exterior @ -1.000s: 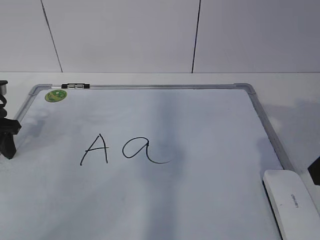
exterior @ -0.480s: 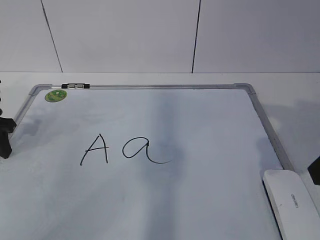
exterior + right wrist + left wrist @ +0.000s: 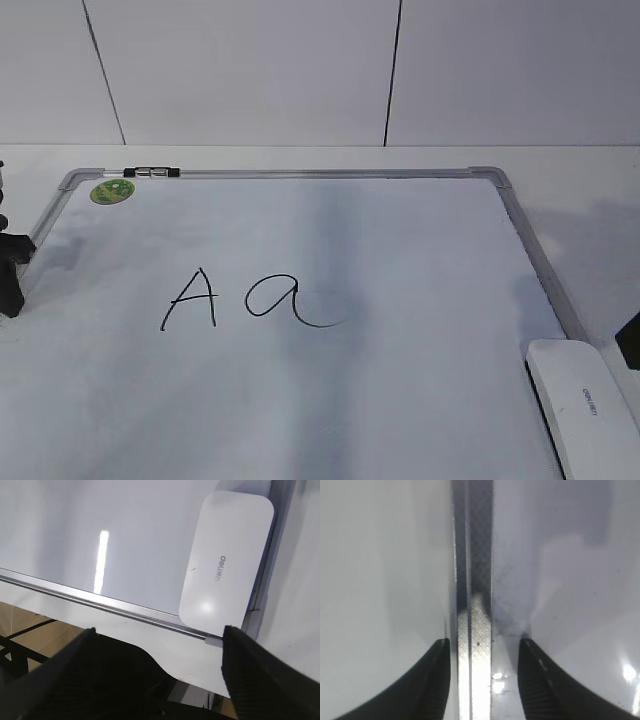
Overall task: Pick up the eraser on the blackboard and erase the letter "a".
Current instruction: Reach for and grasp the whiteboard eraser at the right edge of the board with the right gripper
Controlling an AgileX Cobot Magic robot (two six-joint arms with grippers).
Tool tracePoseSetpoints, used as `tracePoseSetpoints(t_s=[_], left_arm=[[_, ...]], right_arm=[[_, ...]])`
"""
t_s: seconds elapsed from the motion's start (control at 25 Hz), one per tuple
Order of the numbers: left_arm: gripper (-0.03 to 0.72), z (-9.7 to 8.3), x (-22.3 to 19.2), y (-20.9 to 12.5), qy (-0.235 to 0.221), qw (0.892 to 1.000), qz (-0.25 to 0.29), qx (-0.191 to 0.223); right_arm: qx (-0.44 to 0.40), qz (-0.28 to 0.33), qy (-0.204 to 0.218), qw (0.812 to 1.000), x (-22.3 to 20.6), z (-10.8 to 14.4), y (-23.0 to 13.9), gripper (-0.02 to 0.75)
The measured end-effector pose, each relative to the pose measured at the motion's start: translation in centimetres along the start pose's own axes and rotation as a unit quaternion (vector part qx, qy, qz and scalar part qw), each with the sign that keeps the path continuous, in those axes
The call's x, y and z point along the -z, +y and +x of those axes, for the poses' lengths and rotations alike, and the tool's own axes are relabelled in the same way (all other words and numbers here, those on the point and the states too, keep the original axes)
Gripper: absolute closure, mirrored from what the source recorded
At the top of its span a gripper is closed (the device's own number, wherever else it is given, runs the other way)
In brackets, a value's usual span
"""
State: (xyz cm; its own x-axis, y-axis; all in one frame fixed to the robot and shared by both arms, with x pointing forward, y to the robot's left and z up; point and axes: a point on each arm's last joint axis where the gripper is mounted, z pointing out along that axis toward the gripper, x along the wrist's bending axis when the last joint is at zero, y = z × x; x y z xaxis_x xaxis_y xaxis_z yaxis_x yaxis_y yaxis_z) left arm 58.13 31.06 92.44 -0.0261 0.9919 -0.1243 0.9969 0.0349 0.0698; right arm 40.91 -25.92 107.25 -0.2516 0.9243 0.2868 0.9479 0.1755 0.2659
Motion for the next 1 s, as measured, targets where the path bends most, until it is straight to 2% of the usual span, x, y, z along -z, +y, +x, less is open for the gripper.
tracePoseSetpoints(t_s=[0.24,0.36,0.68,0.88,1.0], left_arm=[[0.494,0.03,0.03,-0.05,0.002,1.000,0.004,-0.002],[0.531,0.13,0.09,-0.04,0.008,1.000,0.006,-0.008],[0.547,0.14,0.12,-0.03,0.008,1.000,0.007,-0.009],[0.548,0.15,0.12,-0.03,0.009,1.000,0.007,-0.009],[0.548,0.16,0.13,-0.03,0.009,1.000,0.007,-0.009]], right_arm=[[0.000,0.000,0.000,1.000,0.00,0.00,0.00,0.150],[0.002,0.001,-0.003,1.000,0.00,-0.05,-0.01,0.150],[0.010,0.006,-0.024,1.000,0.00,-0.43,-0.11,0.150],[0.010,0.006,-0.024,1.000,0.00,-0.43,-0.11,0.150],[0.004,0.002,-0.008,1.000,0.00,-0.15,-0.04,0.150]])
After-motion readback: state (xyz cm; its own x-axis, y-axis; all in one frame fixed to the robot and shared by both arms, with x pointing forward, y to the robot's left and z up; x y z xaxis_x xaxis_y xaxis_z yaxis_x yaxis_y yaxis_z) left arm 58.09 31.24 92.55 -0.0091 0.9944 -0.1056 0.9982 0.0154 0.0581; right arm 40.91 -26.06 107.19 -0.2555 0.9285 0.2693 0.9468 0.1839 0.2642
